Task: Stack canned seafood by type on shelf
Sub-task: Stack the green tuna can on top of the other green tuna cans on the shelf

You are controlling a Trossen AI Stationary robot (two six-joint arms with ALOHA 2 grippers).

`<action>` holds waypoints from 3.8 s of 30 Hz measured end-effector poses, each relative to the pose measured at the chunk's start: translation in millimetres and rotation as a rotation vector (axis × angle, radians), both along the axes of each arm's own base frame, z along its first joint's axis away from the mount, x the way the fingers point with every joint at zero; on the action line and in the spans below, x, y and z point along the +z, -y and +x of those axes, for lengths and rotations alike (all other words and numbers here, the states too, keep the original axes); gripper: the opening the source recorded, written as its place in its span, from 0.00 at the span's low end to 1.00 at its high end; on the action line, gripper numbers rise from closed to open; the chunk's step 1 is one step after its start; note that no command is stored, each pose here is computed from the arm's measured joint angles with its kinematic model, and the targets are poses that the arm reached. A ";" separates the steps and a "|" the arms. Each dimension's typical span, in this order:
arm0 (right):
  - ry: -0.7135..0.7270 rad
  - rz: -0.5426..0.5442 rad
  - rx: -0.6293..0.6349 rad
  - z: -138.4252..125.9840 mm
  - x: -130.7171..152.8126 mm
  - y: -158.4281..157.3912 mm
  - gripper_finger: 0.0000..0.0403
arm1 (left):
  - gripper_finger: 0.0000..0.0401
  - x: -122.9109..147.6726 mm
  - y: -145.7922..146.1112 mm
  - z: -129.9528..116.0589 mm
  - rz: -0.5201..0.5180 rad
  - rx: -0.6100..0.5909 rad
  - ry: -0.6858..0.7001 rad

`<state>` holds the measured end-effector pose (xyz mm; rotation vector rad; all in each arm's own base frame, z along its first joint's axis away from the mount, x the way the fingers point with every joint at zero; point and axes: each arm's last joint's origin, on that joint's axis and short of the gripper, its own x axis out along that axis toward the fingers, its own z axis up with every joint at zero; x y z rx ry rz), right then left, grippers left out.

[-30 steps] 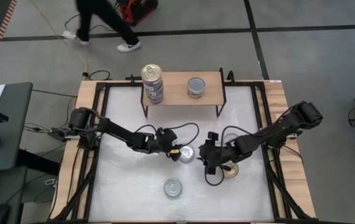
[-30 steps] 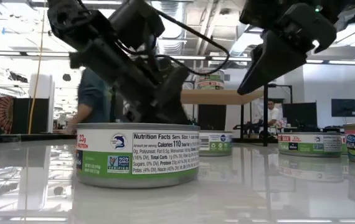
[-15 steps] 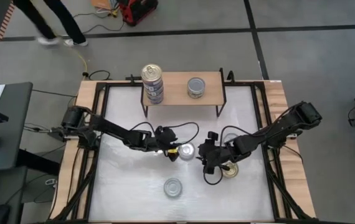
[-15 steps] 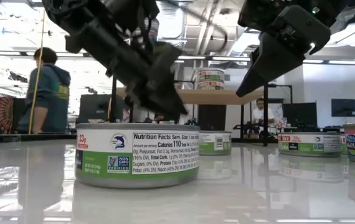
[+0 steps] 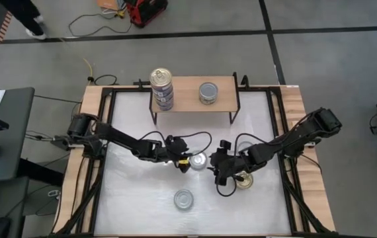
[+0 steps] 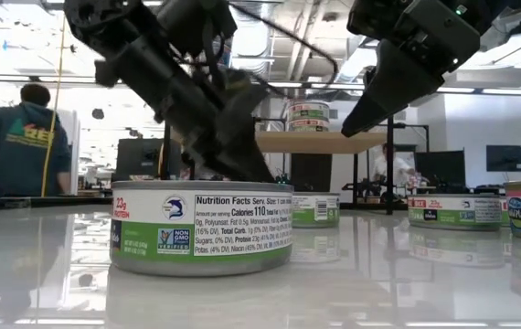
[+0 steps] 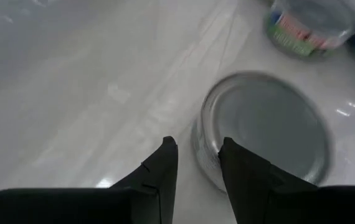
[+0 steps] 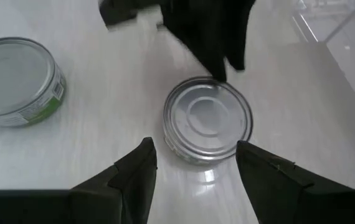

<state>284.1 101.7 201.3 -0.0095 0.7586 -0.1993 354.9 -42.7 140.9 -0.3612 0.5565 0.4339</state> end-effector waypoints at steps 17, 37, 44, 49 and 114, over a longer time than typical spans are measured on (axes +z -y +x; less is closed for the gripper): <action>-0.009 -0.037 0.058 -0.6 0.2 -3.0 0.62 | 0.28 -23.2 8.0 -5.4 -0.010 0.010 -0.129; -0.062 -0.131 0.179 -0.8 -2.2 -1.8 0.62 | 0.28 -28.1 13.4 -11.7 0.013 -0.002 -0.200; -0.047 -0.147 0.167 1.9 -1.1 2.3 0.62 | 0.28 -30.3 15.7 -15.1 0.025 -0.009 -0.236; -0.047 -0.149 0.150 3.4 -1.0 6.7 0.62 | 0.28 -33.4 22.7 -19.3 0.025 -0.037 -0.273; -0.092 -0.077 -0.058 12.7 -27.6 -4.2 0.61 | 0.28 34.0 44.5 -41.7 0.305 -0.021 -0.144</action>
